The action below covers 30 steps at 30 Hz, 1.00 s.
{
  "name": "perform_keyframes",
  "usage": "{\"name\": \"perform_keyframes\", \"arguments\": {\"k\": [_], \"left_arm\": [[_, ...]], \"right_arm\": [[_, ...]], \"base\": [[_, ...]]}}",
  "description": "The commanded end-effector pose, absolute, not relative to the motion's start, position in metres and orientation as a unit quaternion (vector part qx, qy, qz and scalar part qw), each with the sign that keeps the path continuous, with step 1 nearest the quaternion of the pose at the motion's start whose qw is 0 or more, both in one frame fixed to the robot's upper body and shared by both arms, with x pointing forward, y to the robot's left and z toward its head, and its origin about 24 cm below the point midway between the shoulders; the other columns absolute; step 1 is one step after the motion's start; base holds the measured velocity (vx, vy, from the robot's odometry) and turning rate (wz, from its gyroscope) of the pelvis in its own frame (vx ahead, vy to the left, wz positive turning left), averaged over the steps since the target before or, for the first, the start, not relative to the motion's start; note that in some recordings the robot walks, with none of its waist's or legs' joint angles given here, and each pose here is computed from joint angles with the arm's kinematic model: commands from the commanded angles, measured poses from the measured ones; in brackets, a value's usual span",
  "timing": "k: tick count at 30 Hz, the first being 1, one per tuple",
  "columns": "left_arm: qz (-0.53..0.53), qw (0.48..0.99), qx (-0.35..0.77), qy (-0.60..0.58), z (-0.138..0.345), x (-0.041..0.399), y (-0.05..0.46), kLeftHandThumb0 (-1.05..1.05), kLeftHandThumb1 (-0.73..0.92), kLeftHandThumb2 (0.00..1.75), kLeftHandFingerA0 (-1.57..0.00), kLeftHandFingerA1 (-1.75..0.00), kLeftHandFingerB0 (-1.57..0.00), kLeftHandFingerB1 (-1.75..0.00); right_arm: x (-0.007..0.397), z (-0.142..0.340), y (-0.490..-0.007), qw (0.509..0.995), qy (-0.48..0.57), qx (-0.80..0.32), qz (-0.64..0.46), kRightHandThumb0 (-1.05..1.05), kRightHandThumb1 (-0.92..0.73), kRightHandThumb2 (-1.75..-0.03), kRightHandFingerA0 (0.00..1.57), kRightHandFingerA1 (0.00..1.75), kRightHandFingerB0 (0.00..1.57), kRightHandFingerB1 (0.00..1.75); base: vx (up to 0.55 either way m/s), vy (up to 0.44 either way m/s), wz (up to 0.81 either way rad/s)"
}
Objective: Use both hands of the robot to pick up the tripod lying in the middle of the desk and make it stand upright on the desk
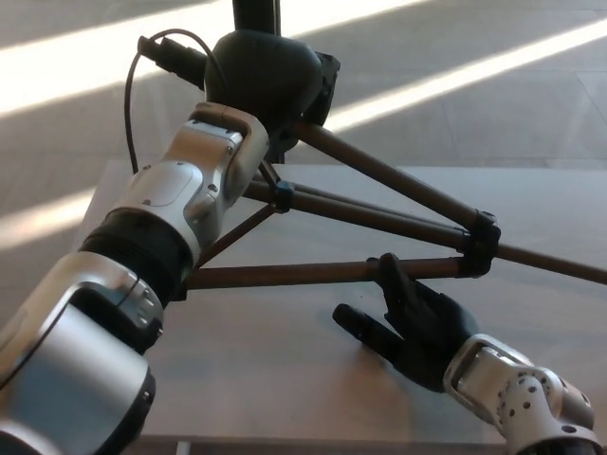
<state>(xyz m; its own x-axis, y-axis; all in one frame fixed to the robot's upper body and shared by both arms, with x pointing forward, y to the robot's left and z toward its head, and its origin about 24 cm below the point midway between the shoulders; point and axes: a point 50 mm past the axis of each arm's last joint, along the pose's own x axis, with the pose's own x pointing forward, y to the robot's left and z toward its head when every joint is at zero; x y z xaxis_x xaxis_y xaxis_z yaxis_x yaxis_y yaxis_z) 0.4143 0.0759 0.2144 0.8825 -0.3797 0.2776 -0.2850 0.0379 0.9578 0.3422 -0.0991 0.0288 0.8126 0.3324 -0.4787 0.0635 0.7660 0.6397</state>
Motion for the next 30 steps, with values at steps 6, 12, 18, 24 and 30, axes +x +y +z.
{"name": "perform_keyframes", "arguments": {"k": [6,12,18,24,30], "left_arm": [[-0.003,0.682,0.675,-0.283,0.243,0.413,0.071,-0.19,0.55,0.85,-0.88,-1.70,-0.77,-1.36],[-0.003,0.678,0.682,-0.274,0.245,0.414,0.073,-0.18,0.50,0.83,-0.86,-1.75,-0.71,-1.48],[-0.010,0.690,0.671,-0.271,0.234,0.413,0.071,-0.18,0.55,0.93,-0.91,-1.61,-0.80,-1.26],[-0.015,0.689,0.676,-0.260,0.226,0.413,0.073,-0.23,0.56,0.82,-0.90,-1.53,-0.83,-1.12],[-0.021,0.689,0.681,-0.247,0.210,0.412,0.077,-0.26,0.61,0.78,-0.92,-1.53,-0.83,-1.10]], "right_arm": [[0.333,-0.002,-0.093,0.839,0.374,0.391,0.053,-1.05,-0.21,-0.76,0.00,1.01,0.02,1.11],[0.332,-0.005,-0.093,0.847,0.358,0.391,0.043,-1.05,-0.22,-0.76,0.00,1.03,0.00,1.23],[0.341,0.006,-0.091,0.864,0.306,0.400,-0.020,-1.05,-0.20,-0.75,0.00,1.09,0.18,1.11],[0.347,0.014,-0.094,0.862,0.270,0.422,-0.081,-1.05,-0.29,-0.63,0.19,1.38,0.00,1.32],[0.363,0.039,-0.101,0.882,0.194,0.423,-0.082,-1.05,-0.21,-0.77,0.12,1.21,0.14,1.16]], "base": [[0.00,0.000,0.00],[0.00,0.000,0.00],[0.00,0.000,0.00],[0.00,0.000,0.00],[0.00,0.000,0.00]]}}
